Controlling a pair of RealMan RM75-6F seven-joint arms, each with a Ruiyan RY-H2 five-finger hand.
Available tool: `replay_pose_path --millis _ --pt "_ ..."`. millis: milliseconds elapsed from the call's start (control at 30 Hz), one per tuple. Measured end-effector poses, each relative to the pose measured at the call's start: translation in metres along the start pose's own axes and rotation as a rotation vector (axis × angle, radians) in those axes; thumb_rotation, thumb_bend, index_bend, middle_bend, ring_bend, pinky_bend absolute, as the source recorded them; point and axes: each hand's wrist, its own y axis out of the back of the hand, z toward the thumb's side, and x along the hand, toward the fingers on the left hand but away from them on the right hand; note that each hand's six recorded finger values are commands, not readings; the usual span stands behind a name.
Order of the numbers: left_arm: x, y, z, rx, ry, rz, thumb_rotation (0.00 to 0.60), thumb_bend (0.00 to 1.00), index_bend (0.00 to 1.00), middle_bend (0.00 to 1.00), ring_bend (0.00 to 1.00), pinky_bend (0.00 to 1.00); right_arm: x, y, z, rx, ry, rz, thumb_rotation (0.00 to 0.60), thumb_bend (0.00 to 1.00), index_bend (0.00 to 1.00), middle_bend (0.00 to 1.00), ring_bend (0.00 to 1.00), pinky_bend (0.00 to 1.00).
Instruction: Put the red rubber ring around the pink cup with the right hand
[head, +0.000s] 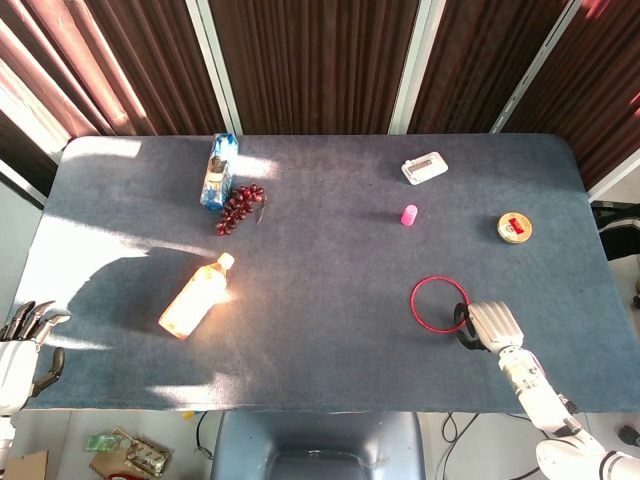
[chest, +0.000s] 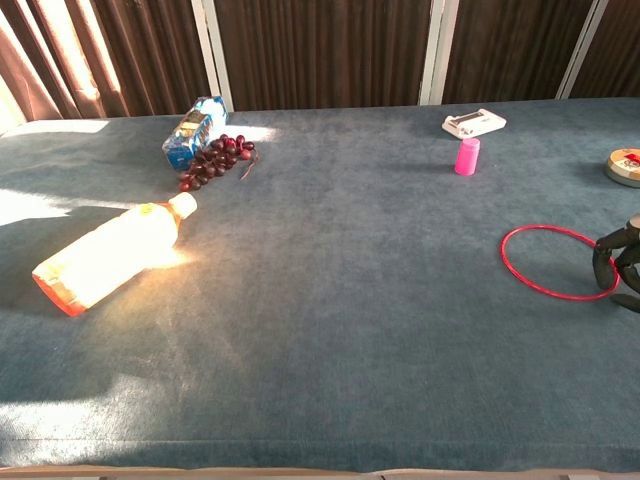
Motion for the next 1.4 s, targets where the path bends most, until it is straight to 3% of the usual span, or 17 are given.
replay_pose_path --millis 433,900,1400 --pt "0.0 0.0 0.0 0.001 -0.001 0.001 0.6 0.52 0.28 0.14 0.08 0.29 -0.001 -0.003 -0.003 0.018 -0.01 0.003 0.6 0.49 0.66 0.83 0.86 1.0" --pt "0.0 0.0 0.0 0.002 0.0 0.0 0.6 0.52 0.28 0.14 0.08 0.29 -0.001 0.0 -0.006 0.018 -0.016 -0.012 0.6 0.61 0.76 0.84 0.87 1.0" --pt "0.0 -0.001 0.001 0.004 0.0 -0.003 0.6 0.52 0.28 0.14 0.08 0.29 -0.001 0.036 0.001 -0.047 0.001 -0.113 0.6 0.63 0.81 0.85 0.87 1.0"
